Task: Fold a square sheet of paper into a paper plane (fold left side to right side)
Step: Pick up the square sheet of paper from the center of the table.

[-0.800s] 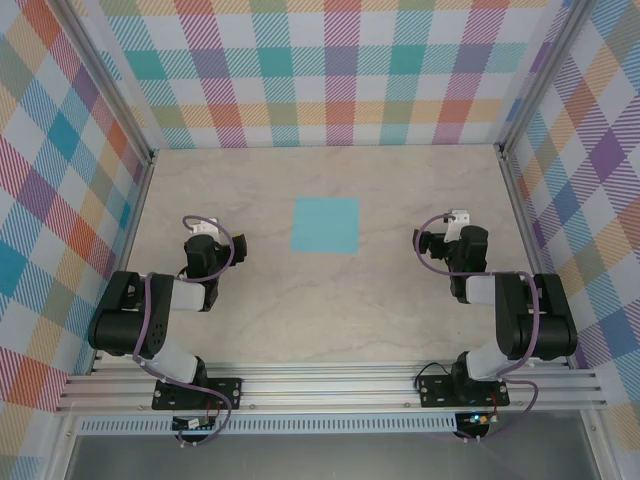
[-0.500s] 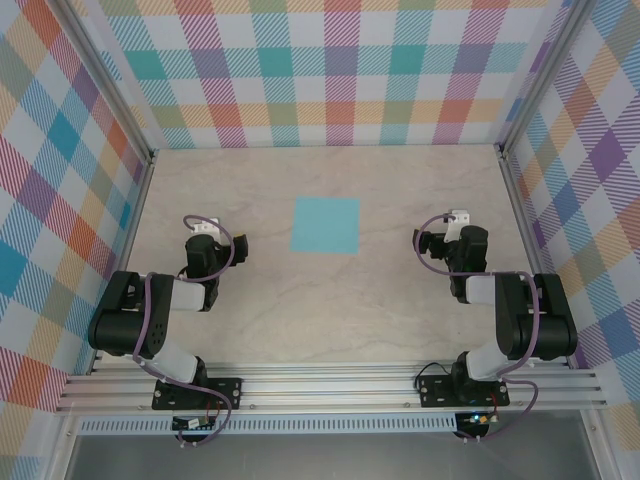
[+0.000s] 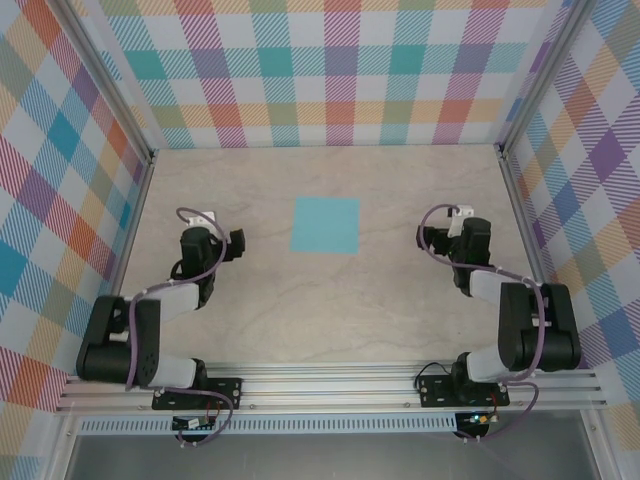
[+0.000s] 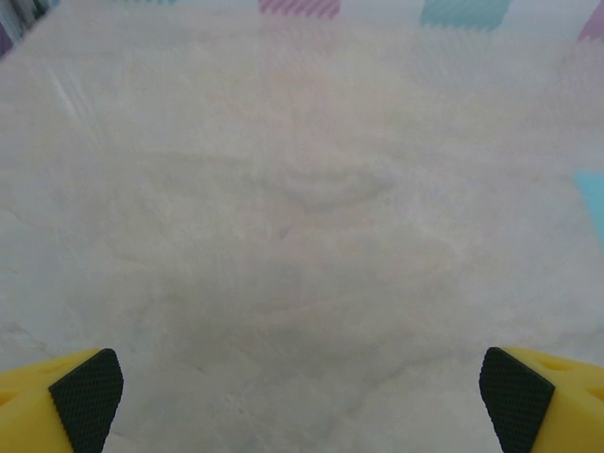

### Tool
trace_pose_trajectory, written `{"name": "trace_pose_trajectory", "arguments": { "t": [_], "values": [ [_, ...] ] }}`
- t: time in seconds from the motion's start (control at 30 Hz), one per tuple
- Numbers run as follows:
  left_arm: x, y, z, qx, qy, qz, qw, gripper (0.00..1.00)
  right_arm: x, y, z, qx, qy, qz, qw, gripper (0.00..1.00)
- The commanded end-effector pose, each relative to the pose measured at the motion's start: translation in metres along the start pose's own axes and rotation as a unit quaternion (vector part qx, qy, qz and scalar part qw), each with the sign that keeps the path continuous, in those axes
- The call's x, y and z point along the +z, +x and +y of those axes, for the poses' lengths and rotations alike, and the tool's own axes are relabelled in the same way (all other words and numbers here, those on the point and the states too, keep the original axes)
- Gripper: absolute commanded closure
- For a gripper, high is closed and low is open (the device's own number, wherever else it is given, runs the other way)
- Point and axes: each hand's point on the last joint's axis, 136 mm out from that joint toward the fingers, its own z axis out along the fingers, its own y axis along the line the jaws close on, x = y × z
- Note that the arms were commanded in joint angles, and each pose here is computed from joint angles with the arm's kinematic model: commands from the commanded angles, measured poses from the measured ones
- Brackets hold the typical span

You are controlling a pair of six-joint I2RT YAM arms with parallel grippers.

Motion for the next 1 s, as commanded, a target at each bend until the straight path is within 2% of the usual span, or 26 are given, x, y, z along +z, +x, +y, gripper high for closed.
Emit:
{"name": "trace_pose_trajectory", "arguments": {
  "t": [0.0, 0.13, 0.23, 0.37, 0.43, 0.5, 0.57, 0.63, 0.97],
  "values": [
    [-0.031, -0.047, 0.003, -0.056, -0.01, 0.004, 0.998, 0.0, -0.028, -0.027, 0.006, 0.052, -0.002, 0.02, 0.998, 0.0],
    [-0.044, -0.053, -0.019, -0.129, 0.042, 0.066, 0.989, 0.0, -0.051, -0.042, 0.032, 0.145, -0.055, 0.053, 0.987, 0.0],
    [-0.042, -0.037, -0.055, -0.193, 0.125, 0.131, 0.965, 0.01, -0.053, -0.039, 0.057, 0.2, -0.096, 0.116, 0.968, 0.0],
    [-0.033, 0.008, -0.116, -0.238, 0.213, 0.258, 0.912, 0.04, -0.037, -0.018, 0.097, 0.164, -0.099, 0.205, 0.96, 0.0],
    [-0.029, 0.029, -0.15, -0.225, 0.24, 0.31, 0.892, 0.05, -0.023, -0.008, 0.116, 0.131, -0.09, 0.231, 0.96, 0.0],
    [-0.023, 0.043, -0.18, -0.202, 0.259, 0.342, 0.88, 0.06, -0.007, -0.004, 0.135, 0.109, -0.087, 0.254, 0.957, 0.0],
    [-0.015, 0.051, -0.206, -0.174, 0.269, 0.363, 0.875, 0.07, 0.013, 0.001, 0.15, 0.091, -0.074, 0.283, 0.952, 0.0],
    [-0.002, 0.057, -0.217, -0.164, 0.258, 0.371, 0.877, 0.08, 0.034, -0.001, 0.161, 0.073, -0.062, 0.295, 0.951, 0.0],
    [0.046, 0.069, -0.231, -0.166, 0.231, 0.387, 0.877, 0.11, 0.128, -0.005, 0.205, 0.055, -0.054, 0.302, 0.95, 0.0]
  ]
}}
